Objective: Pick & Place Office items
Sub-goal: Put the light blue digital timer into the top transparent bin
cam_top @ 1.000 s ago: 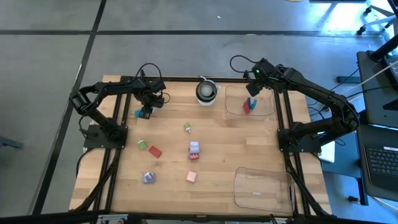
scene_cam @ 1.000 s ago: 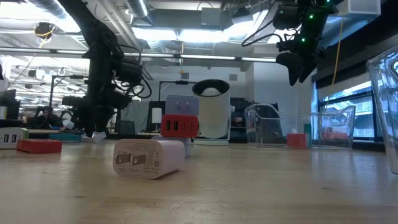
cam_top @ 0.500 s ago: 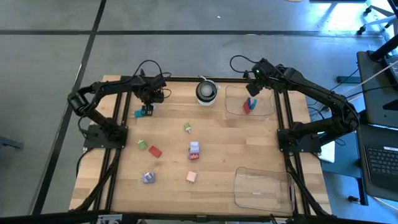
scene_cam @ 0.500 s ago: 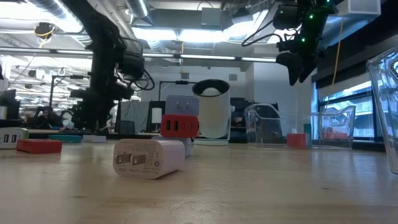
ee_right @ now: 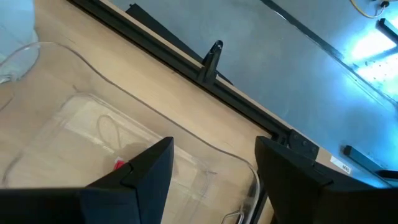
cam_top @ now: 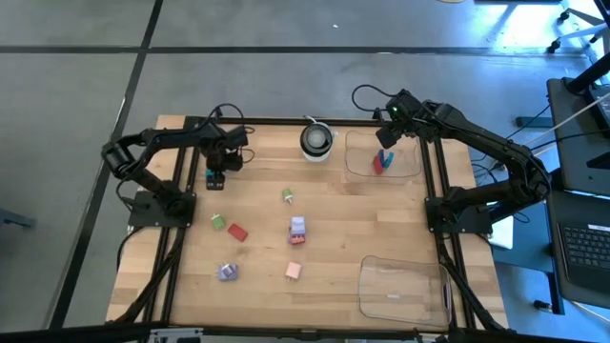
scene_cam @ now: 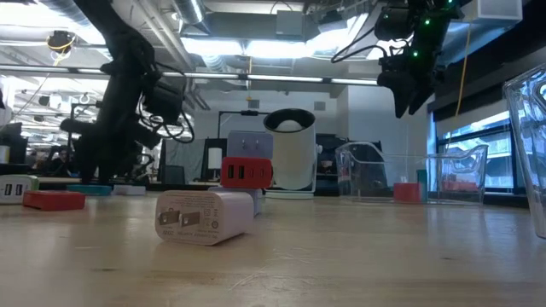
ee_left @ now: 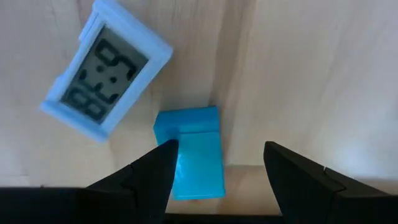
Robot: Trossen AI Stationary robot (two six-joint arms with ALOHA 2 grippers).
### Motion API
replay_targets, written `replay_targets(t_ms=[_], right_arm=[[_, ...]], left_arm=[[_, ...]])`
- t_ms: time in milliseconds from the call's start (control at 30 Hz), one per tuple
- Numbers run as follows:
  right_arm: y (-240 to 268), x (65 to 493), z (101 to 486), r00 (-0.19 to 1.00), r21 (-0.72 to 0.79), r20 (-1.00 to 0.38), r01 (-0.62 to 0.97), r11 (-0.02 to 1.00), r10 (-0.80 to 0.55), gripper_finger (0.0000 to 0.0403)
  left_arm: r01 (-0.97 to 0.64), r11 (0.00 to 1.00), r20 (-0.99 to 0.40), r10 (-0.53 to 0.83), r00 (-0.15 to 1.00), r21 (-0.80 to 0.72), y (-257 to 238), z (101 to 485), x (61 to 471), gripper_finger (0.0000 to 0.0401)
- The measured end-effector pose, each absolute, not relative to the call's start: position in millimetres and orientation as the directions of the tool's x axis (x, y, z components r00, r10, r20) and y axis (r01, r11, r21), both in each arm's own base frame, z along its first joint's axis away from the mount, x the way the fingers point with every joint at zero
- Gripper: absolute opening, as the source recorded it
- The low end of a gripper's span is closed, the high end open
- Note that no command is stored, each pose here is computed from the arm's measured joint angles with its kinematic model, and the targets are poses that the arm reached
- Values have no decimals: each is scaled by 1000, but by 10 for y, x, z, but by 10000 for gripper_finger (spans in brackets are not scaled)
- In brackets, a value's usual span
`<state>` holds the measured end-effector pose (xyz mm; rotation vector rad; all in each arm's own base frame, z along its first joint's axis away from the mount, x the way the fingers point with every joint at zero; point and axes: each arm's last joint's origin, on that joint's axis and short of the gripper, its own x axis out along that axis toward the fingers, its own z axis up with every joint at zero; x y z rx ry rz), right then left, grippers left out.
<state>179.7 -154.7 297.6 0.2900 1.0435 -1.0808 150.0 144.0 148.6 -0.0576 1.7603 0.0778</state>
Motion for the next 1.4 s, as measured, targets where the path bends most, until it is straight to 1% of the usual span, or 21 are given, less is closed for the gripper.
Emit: replay_targets(t_ms=[67, 167, 333, 567, 667, 900, 1033, 1400], right_arm=[[-1548, 1797, 2976, 75, -273, -810, 830, 487, -582, 228], [-1548, 1797, 2976, 75, -273, -810, 830, 487, -582, 228], [-1547, 1798, 2976, 75, -273, -810, 830, 487, -582, 228], [-1547, 1798, 2976, 75, -273, -810, 830, 487, -582, 228], [-1547, 1798, 2976, 75, -273, -810, 830, 487, -582, 228], [-1548, 1798, 2976, 76, -273, -810, 830, 487, -582, 228], [-1547, 1798, 2976, 76, -272, -810, 830, 487, -582, 228], [-1548, 1797, 2976, 76, -272, -810, 830, 487, -582, 228]], left_arm=[[-57, 996, -973, 55, -223, 69, 1458, 1469, 1490, 241], [-51, 993, -970, 89, -226, 103, 1478, 1465, 1498, 241], [-46, 993, -970, 94, -222, 107, 1471, 1478, 1521, 240], [-50, 989, -978, 133, -163, 142, 1498, 1623, 1572, 240], [-64, 988, -980, 127, -153, 138, 1511, 1629, 1551, 240], [-111, 986, -981, 101, -163, 120, 1523, 1501, 1422, 240], [-133, 983, -981, 109, -158, 131, 1555, 1487, 1394, 241], [-131, 977, -976, 144, -162, 166, 1549, 1538, 1377, 242]])
